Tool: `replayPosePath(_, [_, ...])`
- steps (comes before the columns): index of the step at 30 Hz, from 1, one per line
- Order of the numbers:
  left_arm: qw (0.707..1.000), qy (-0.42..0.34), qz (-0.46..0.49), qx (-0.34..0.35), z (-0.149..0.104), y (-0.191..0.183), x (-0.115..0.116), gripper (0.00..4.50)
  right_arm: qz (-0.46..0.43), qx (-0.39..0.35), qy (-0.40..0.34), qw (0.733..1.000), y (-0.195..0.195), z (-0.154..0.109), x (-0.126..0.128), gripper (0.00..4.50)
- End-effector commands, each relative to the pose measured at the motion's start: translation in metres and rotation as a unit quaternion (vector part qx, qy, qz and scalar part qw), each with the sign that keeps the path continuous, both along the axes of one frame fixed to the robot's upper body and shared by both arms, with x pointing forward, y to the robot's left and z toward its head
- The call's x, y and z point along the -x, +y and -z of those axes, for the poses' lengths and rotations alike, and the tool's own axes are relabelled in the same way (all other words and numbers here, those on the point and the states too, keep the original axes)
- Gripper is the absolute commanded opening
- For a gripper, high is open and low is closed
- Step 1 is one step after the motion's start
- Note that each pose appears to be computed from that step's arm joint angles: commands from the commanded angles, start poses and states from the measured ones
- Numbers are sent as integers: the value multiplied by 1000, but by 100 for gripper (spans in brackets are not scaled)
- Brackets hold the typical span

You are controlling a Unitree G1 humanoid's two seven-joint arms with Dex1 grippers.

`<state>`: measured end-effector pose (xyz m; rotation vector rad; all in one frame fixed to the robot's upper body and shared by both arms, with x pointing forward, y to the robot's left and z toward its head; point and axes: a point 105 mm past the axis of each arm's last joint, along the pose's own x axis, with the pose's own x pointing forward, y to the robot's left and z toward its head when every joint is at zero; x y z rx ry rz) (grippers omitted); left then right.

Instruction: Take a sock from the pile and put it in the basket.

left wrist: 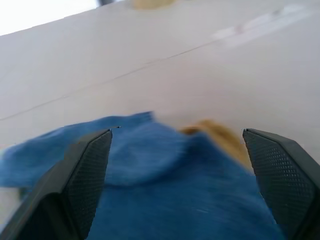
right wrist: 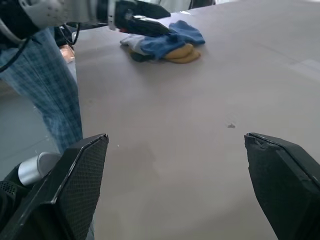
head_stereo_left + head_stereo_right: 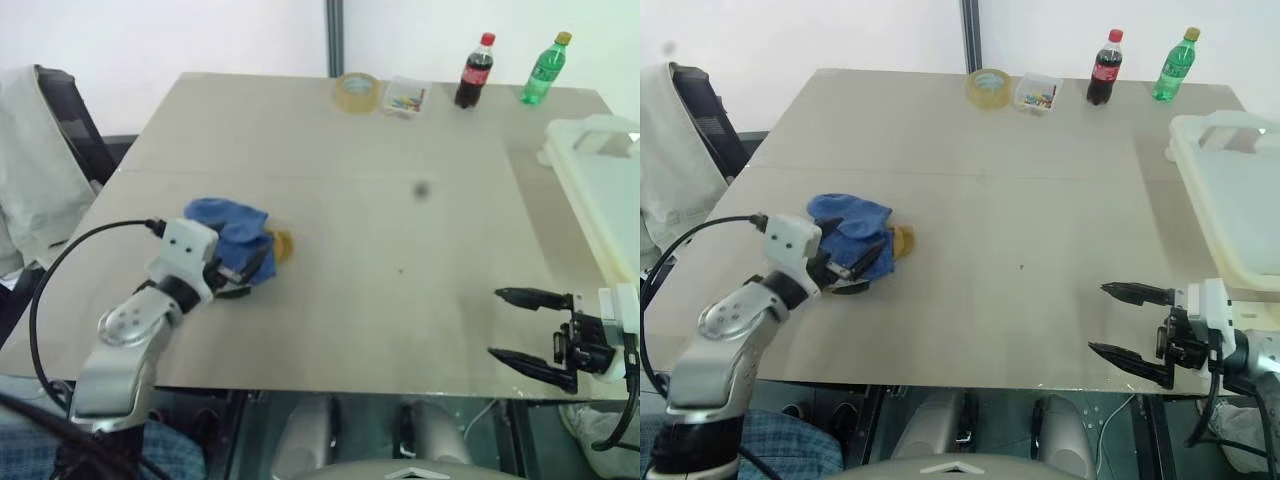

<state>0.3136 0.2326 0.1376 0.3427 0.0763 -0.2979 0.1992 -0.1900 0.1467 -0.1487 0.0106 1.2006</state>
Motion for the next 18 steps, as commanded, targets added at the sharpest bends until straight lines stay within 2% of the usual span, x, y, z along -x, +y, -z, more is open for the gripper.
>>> replayPosePath(1, [999, 0, -16, -32, 3, 4, -7, 450, -9, 0, -14, 1000, 7, -7, 0, 443])
replayPosePath(5, [998, 12, 6, -60, 12, 0, -12, 450, -7, 1, -14, 1000, 7, -7, 0, 443])
replayPosePath(10, [998, 6, 24, -64, 10, 0, -10, 450, -1, 4, -10, 1000, 6, -6, 0, 443])
replayPosePath(11, [998, -1, 21, -63, 7, 1, -11, 395, 0, 4, -9, 1000, 7, -5, 0, 450])
replayPosePath(12, [998, -4, 18, -63, 6, 2, -11, 383, 1, 3, -9, 1000, 8, -5, 0, 450])
replayPosePath(13, [998, -6, 13, -66, 5, 3, -12, 350, 2, 2, -8, 1000, 8, -5, 1, 450])
replayPosePath(16, [998, -6, 6, -69, 3, 5, -15, 228, 4, 2, -8, 1000, 8, -4, 1, 450])
replayPosePath(17, [998, -6, 5, -69, 2, 5, -16, 173, 5, 2, -7, 1000, 8, -4, 1, 450])
replayPosePath(18, [998, -7, 6, -70, 2, 5, -16, 140, 5, 2, -7, 1000, 8, -4, 1, 450])
